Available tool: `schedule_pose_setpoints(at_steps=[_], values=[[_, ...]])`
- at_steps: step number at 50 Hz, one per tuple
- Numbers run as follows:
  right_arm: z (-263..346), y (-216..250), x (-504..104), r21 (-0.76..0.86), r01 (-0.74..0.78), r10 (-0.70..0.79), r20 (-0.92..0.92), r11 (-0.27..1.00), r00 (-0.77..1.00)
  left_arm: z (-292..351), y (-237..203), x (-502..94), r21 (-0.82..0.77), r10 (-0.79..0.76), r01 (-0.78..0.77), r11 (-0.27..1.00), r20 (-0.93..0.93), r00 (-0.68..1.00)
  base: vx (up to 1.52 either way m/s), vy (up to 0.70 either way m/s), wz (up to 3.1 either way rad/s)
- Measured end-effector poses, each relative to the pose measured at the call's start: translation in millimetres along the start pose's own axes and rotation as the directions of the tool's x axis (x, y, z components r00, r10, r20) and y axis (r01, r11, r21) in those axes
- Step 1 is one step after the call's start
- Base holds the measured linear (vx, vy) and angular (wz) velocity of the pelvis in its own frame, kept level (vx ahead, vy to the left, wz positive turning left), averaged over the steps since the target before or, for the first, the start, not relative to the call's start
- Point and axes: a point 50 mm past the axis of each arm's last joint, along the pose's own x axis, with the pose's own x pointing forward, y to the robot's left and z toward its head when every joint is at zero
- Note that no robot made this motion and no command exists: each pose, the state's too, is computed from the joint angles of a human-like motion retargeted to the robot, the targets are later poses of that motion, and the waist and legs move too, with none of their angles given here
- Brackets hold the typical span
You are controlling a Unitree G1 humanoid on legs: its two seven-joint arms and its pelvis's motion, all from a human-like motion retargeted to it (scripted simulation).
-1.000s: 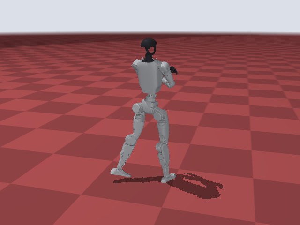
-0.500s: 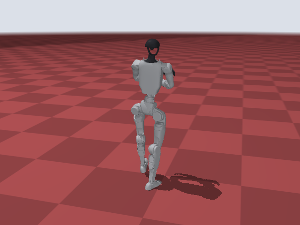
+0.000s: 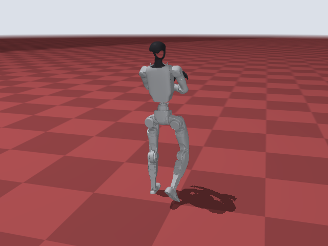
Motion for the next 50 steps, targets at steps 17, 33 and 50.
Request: schedule_pose_setpoints(at_steps=[17, 33, 50], values=[[1.8, -2.3, 4.2, -0.048, 0.038, -0.038, -0.006, 0.998, 0.999, 0.5, 1.7, 2.6, 0.013, 0.026, -0.026, 1.000, 0.015, 1.000, 0.47, 0.01, 0.74], [-8.1, -2.9, -3.8, 0.049, 0.051, -0.050, -0.026, 0.997, 0.998, -2.2, -5.8, 6.1, 0.011, -0.006, 0.006, 1.000, 0.010, 1.000, 0.60, -0.18, 0.17], [-2.4, 0.8, 9.1, 0.029, 0.028, -0.027, -0.016, 0.999, 1.000, 3.0, 4.8, 3.7, 0.070, -0.023, 0.024, 0.997, -0.008, 1.000, 0.48, -0.11, -0.50]])
